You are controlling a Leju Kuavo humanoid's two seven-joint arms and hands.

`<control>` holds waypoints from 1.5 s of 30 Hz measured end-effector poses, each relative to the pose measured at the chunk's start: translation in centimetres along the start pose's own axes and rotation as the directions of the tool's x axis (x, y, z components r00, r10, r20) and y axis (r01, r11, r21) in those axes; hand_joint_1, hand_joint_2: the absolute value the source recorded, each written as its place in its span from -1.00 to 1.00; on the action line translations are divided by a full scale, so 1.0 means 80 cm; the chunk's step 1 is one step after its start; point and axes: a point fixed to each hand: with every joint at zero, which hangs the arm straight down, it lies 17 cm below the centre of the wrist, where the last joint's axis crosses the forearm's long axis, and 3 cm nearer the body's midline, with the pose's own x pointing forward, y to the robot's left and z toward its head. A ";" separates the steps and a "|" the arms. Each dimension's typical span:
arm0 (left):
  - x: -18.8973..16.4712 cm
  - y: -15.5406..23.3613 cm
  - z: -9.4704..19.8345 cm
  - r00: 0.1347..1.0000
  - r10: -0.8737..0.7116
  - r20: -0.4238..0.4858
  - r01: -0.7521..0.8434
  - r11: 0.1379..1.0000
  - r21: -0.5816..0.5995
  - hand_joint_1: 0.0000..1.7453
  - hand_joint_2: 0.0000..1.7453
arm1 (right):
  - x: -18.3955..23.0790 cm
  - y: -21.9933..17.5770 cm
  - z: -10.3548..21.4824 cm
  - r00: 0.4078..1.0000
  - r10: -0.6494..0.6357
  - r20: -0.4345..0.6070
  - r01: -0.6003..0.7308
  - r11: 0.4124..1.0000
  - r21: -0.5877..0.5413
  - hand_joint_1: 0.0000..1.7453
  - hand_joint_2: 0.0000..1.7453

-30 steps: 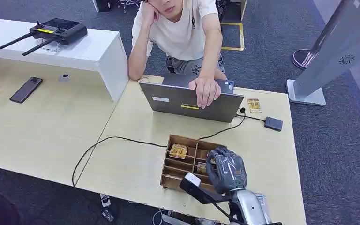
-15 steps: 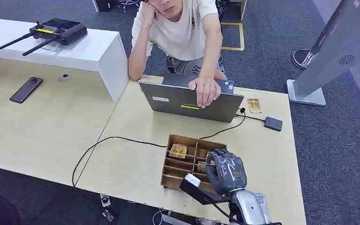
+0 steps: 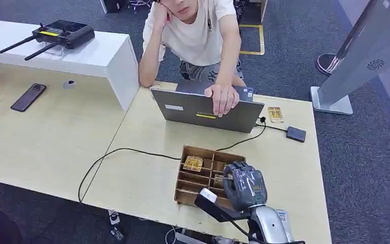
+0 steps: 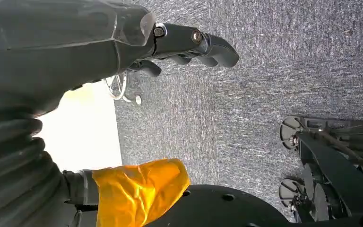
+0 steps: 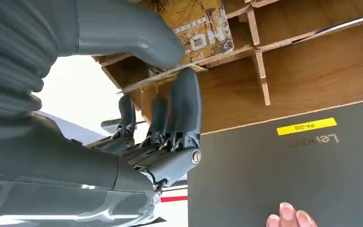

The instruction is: Pass the card to the sensor for recognition and then transmit it.

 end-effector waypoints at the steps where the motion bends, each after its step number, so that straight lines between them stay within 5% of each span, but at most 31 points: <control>1: 0.000 0.000 0.000 1.000 0.000 0.000 0.000 1.000 0.000 -1.00 1.00 | 0.000 -0.001 -0.001 1.000 0.001 -0.001 -0.001 1.000 -0.002 0.78 1.00; 2: 0.000 0.000 0.000 1.000 0.000 0.000 0.000 1.000 0.000 -1.00 1.00 | 0.000 -0.003 -0.002 1.000 0.002 -0.001 -0.002 1.000 -0.005 0.98 1.00; 4: 0.000 0.000 0.000 1.000 0.000 0.000 0.000 1.000 0.000 -1.00 1.00 | -0.001 -0.004 -0.003 1.000 0.002 -0.001 -0.002 1.000 -0.008 1.00 1.00; 28: 0.002 0.010 -0.001 1.000 -0.011 0.003 0.010 1.000 0.020 -1.00 1.00 | -0.002 -0.017 -0.003 1.000 -0.005 -0.009 0.004 0.998 -0.056 1.00 1.00; 45: 0.000 0.009 -0.001 1.000 -0.001 0.002 0.001 1.000 0.018 -1.00 1.00 | 0.030 -0.119 0.001 0.993 -0.106 0.049 0.115 0.958 -0.261 1.00 1.00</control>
